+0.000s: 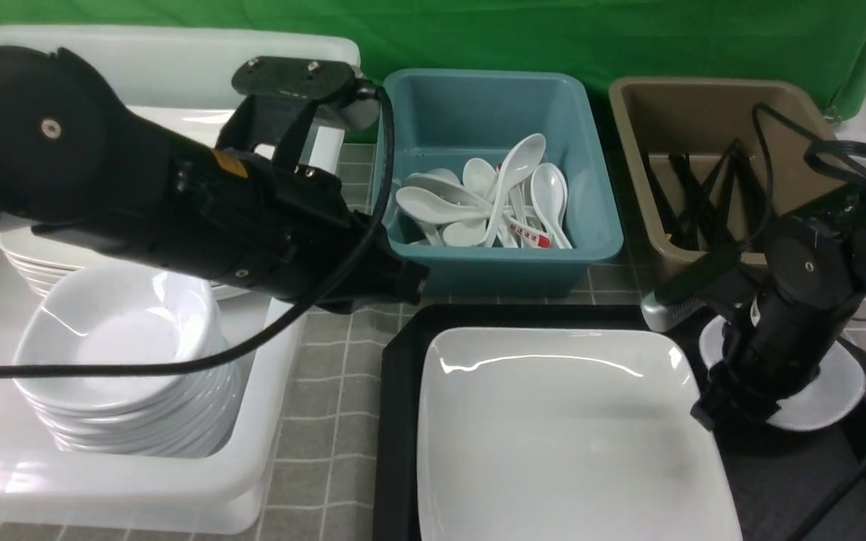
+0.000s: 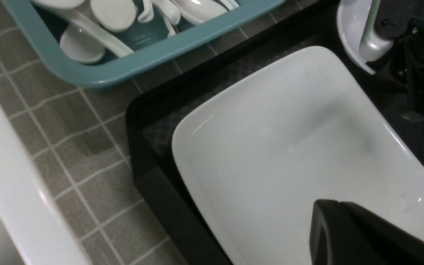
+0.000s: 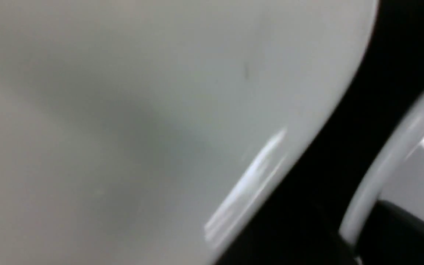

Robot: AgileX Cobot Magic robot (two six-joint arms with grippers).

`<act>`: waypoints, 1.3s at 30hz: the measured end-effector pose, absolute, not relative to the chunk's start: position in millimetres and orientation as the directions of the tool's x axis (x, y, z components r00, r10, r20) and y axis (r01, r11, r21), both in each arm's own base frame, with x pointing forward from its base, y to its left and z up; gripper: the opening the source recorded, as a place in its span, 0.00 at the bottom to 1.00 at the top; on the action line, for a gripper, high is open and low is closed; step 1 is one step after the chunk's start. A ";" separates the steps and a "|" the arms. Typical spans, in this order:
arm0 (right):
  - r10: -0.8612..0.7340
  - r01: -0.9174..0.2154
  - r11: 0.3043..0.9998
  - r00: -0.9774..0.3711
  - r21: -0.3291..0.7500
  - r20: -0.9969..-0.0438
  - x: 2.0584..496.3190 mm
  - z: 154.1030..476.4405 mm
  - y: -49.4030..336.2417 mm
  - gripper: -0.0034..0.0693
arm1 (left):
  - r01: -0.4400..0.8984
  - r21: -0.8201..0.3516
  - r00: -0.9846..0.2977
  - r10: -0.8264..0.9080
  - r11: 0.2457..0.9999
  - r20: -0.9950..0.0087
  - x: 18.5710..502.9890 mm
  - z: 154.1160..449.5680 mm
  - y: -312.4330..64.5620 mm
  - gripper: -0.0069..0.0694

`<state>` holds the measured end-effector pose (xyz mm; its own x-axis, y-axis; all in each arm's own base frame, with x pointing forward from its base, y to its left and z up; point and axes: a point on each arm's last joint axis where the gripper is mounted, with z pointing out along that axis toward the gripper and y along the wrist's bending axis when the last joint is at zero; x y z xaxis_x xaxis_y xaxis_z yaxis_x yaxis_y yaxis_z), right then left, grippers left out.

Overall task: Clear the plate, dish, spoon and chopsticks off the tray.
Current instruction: Use the right arm to grab a small plate from the dinner plate, then use the right arm to put the small plate into the large storage box on the left

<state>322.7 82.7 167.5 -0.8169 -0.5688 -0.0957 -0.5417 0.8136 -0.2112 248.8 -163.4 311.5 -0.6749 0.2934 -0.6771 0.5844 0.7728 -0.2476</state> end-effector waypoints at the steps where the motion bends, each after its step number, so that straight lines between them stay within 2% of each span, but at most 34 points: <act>1: -0.577 -0.546 0.808 -0.810 -0.224 -0.108 321.4 174.2 82.7 0.28 | 0.586 -0.246 -0.673 0.296 0.772 -0.678 248.9 311.4 -163.4 0.09; 2: -0.578 -0.545 0.807 -0.808 -0.227 -0.114 321.0 176.6 82.8 0.28 | 0.586 -0.246 -0.674 0.295 0.772 -0.678 248.8 311.5 -163.5 0.09; 6: -0.587 -0.540 0.804 -0.786 -0.249 -0.192 309.4 210.6 88.4 0.14 | 0.587 -0.247 -0.674 0.295 0.771 -0.677 248.8 311.9 -163.6 0.09; 8: -0.584 -0.533 0.809 -0.776 -0.246 -0.237 301.7 225.8 93.0 0.13 | 0.589 -0.245 -0.671 0.296 0.770 -0.680 248.5 315.2 -163.4 0.09; 13: -0.571 -0.561 0.799 -0.595 -0.216 -0.566 269.9 310.1 129.2 0.13 | 0.529 -0.124 -0.616 0.279 0.839 -0.737 245.3 352.9 -146.3 0.09; 14: -0.563 -0.564 0.800 -0.586 -0.205 -0.583 269.0 313.5 131.9 0.13 | 0.525 -0.103 -0.607 0.287 0.845 -0.741 244.4 355.6 -143.8 0.09; 16: -0.539 -0.641 0.751 -0.455 -0.159 -0.709 256.8 353.2 163.0 0.13 | 0.421 -0.048 -0.596 0.237 0.906 -0.767 234.4 379.0 -125.0 0.09; 17: -0.524 -0.663 0.735 -0.423 -0.141 -0.739 254.0 363.6 172.4 0.13 | 0.386 -0.048 -0.600 0.211 0.921 -0.771 231.0 383.8 -120.0 0.09; 21: -0.516 -0.807 0.580 -0.258 -0.112 -0.817 234.8 395.3 239.7 0.13 | 0.225 0.015 -0.578 0.146 0.974 -0.803 201.7 410.3 -85.8 0.09; 22: -0.517 -0.812 0.572 -0.252 -0.112 -0.818 234.1 396.0 243.2 0.13 | 0.215 0.013 -0.580 0.138 0.977 -0.803 200.0 411.2 -84.2 0.09; 24: -0.531 -0.868 0.483 -0.182 -0.118 -0.828 227.8 398.5 287.9 0.13 | 0.127 0.021 -0.582 0.092 0.992 -0.808 179.1 421.7 -65.2 0.09; 25: -0.529 -0.877 0.464 -0.164 -0.122 -0.833 226.6 400.6 298.1 0.13 | 0.098 0.017 -0.585 0.071 0.995 -0.808 171.6 424.5 -59.3 0.09; 27: -0.551 -0.910 0.395 -0.123 -0.128 -0.826 221.5 390.0 337.5 0.13 | 0.000 -0.003 -0.582 -0.003 1.000 -0.813 151.6 430.4 -42.0 0.09; 28: -0.552 -0.912 0.390 -0.120 -0.128 -0.825 221.1 389.0 340.7 0.13 | -0.010 -0.006 -0.583 -0.010 1.000 -0.812 147.9 430.7 -39.4 0.09; 30: -0.564 -0.933 0.338 -0.091 -0.128 -0.821 217.1 375.7 376.3 0.13 | -0.081 -0.032 -0.571 -0.073 0.996 -0.818 128.4 430.8 -24.8 0.09; 33: -0.589 -0.947 0.294 -0.072 -0.130 -0.805 215.9 351.6 411.7 0.13 | -0.122 -0.086 -0.544 -0.139 0.989 -0.828 103.8 427.0 -10.3 0.09; 39: -0.655 -0.957 0.255 -0.066 -0.139 -0.753 220.7 300.5 447.1 0.16 | -0.122 -0.164 -0.495 -0.203 0.979 -0.845 66.3 415.4 8.5 0.09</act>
